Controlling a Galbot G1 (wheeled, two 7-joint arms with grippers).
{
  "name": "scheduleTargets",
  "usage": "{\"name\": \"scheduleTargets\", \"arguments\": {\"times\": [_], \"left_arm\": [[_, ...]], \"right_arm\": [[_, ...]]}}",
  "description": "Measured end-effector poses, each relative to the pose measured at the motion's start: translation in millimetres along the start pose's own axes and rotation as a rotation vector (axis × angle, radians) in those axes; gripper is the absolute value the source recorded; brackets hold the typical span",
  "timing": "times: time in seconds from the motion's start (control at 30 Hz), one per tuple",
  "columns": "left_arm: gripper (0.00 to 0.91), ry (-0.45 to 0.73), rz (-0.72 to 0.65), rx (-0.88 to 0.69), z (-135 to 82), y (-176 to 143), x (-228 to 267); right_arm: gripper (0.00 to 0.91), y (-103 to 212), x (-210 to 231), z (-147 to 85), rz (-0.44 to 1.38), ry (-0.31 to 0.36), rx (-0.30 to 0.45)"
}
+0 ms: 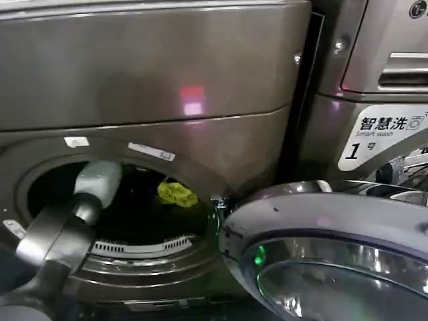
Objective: Grasp the clothes from the dryer.
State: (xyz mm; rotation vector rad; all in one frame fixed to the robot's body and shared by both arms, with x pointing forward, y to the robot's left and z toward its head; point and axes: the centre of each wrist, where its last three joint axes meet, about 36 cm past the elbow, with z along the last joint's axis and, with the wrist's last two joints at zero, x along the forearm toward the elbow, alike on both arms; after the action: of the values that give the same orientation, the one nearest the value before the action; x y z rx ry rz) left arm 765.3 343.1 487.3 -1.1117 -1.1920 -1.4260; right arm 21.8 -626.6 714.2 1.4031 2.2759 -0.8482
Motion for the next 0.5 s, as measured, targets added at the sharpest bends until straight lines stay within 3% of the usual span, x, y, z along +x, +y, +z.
{"name": "scheduleTargets", "arguments": {"times": [0.23, 0.5], "left_arm": [[0.0, -0.058, -0.044, 0.032, -9, 0, -2], [0.0, -0.274, -0.23, 0.182, -30, -1, -4]], "right_arm": [[0.907, 1, 1, 1, -0.001, 0.001, 0.0], [0.907, 5, 1, 1, -0.011, 0.0, -0.001]]}}
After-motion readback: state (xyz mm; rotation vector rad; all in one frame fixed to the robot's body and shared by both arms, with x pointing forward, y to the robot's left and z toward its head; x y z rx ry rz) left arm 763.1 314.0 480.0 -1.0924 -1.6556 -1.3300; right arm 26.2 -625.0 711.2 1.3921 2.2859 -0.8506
